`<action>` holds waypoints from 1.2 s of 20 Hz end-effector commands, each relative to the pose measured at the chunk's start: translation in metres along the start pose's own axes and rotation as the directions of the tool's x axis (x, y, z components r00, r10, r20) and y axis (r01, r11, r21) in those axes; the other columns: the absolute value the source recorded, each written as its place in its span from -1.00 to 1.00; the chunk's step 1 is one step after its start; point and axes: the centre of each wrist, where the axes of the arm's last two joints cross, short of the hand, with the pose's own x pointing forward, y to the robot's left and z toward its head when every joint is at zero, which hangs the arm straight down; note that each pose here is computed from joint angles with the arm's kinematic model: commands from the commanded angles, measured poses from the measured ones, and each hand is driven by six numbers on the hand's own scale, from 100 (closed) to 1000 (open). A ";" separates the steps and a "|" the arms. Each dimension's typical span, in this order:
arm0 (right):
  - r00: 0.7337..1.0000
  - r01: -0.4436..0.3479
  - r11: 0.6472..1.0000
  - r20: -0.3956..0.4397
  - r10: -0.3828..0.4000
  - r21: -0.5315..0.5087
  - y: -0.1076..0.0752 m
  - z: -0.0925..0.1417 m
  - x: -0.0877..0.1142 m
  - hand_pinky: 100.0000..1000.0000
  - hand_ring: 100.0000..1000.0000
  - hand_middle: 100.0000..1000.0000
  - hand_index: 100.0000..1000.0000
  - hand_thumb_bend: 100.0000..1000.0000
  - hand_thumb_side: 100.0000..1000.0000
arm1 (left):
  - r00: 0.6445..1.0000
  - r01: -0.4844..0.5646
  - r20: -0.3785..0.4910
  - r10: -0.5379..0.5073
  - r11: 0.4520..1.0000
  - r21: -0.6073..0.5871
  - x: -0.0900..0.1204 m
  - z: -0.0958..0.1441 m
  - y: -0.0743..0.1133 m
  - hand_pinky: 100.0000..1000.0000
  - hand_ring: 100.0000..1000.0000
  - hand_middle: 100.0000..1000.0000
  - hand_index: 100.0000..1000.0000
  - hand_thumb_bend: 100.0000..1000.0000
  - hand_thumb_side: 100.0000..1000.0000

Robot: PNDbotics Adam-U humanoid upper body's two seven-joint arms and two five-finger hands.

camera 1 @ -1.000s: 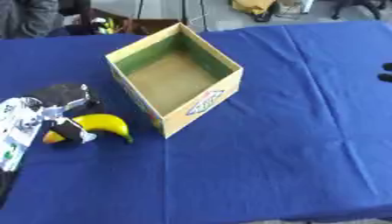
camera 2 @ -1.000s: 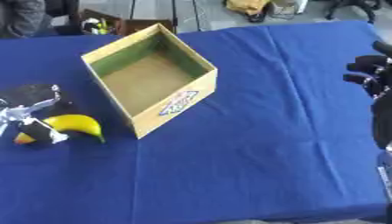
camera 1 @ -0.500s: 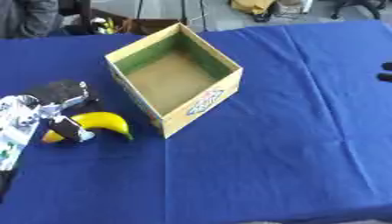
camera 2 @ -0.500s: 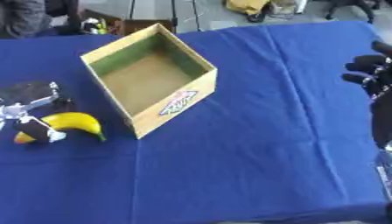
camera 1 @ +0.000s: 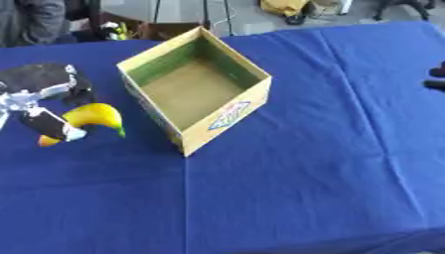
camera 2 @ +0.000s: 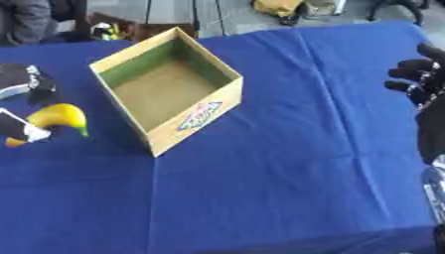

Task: Pick up objects on the table and place them in the box.

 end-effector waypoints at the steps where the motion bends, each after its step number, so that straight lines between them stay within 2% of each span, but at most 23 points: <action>1: 1.000 -0.016 1.000 0.020 0.016 0.013 -0.004 -0.005 0.007 0.23 0.27 0.12 0.59 -1.00 0.61 | 0.998 0.056 -0.001 -0.056 0.998 0.035 -0.007 0.014 0.032 -0.11 -0.25 -0.28 -0.07 -0.56 -0.74; 6: 1.000 -0.013 1.000 0.010 0.012 0.026 -0.003 -0.004 0.005 0.23 0.27 0.12 0.59 -1.00 0.61 | 0.996 0.084 0.024 -0.087 0.991 0.105 -0.005 0.009 0.071 -0.11 -0.25 -0.28 -0.08 -0.54 -0.77; 11: 1.000 -0.008 0.999 0.001 0.007 0.044 -0.001 -0.003 0.004 0.23 0.27 0.12 0.59 -1.00 0.61 | 0.993 0.097 0.055 -0.105 0.987 0.130 0.000 -0.018 0.094 -0.09 -0.23 -0.27 -0.06 -0.52 -0.79; 13: 1.000 -0.001 0.998 0.000 0.001 0.056 0.001 -0.004 0.004 0.23 0.27 0.12 0.59 -1.00 0.61 | 0.990 0.109 0.073 -0.119 0.986 0.125 0.004 -0.033 0.098 -0.09 -0.23 -0.26 -0.06 -0.51 -0.79; 18: 1.000 0.009 0.997 -0.004 -0.008 0.081 0.005 -0.006 0.003 0.23 0.27 0.12 0.59 -1.00 0.61 | 0.989 0.130 0.050 -0.138 0.982 0.138 0.007 -0.065 0.101 -0.08 -0.22 -0.26 -0.05 -0.47 -0.80; 24: 1.000 0.021 0.995 -0.006 -0.021 0.100 0.009 -0.008 0.003 0.23 0.27 0.12 0.59 -1.00 0.61 | 0.989 0.139 0.017 -0.144 0.974 0.176 0.009 -0.090 0.089 -0.08 -0.22 -0.26 -0.05 -0.46 -0.81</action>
